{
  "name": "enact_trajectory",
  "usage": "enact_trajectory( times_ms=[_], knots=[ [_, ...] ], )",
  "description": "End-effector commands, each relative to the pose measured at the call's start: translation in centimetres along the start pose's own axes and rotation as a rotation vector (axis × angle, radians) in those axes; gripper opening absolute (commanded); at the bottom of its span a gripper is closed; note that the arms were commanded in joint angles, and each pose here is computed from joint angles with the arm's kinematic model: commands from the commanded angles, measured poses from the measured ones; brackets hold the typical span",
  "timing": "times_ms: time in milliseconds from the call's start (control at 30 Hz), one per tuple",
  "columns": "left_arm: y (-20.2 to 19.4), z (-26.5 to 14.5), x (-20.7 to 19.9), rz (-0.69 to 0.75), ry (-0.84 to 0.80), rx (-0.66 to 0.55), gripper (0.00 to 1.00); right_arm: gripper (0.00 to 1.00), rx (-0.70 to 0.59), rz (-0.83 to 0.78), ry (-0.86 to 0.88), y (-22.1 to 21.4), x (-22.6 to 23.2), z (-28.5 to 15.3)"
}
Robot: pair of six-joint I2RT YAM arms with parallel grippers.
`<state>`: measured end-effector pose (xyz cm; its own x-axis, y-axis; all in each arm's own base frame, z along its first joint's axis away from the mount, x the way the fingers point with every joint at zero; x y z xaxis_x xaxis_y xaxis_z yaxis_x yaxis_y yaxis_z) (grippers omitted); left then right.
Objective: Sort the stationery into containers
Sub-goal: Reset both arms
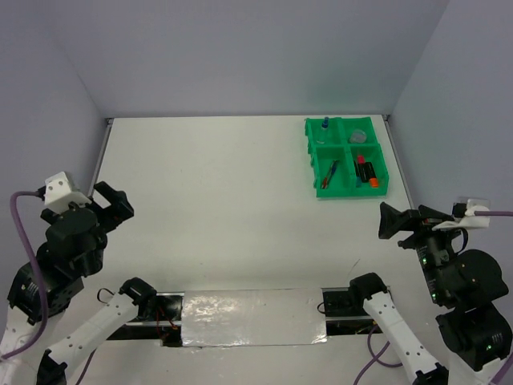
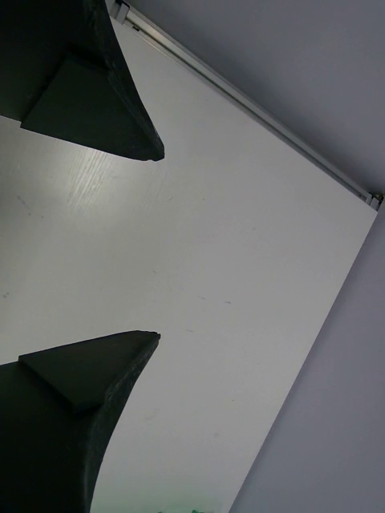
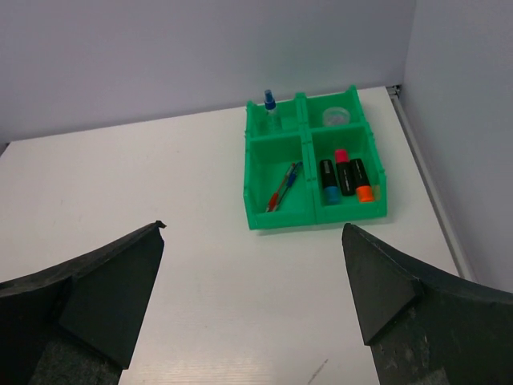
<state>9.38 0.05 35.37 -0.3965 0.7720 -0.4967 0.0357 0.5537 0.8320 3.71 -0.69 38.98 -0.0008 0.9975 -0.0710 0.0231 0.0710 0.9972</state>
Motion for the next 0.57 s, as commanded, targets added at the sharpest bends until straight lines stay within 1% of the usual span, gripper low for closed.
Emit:
enact_trajectory(
  times_ms=[0, 167, 300, 533],
  knots=[
    [0.7, -1.1, 1.3, 0.036, 0.021, -0.003, 0.99, 1.0, 0.082, -0.081, 0.019, -1.7, -0.2, -0.4],
    [1.2, -2.0, 2.1, 0.04, 0.005, -0.004, 0.99, 1.0, 0.063, -0.054, 0.024, -2.7, -0.1, -0.8],
    [1.2, -2.1, 2.3, 0.046, 0.013, -0.003, 0.99, 1.0, 0.082, -0.051, 0.025, -2.8, 0.0, -0.4],
    [0.9, -1.9, 2.2, 0.045, -0.001, 0.006, 0.99, 1.0, 0.074, -0.047, 0.026, -2.6, 0.1, -0.3]
  ],
)
Point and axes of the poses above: each gripper's point midway between its finger pads, its own z axis out along the fingers, its own x axis along the line the jaws close on, y = z × x, the point moved 9 cm from there along -z, back along the fingers, and after that the axes turned 15 degrees about -z, right-handed, at the moved point
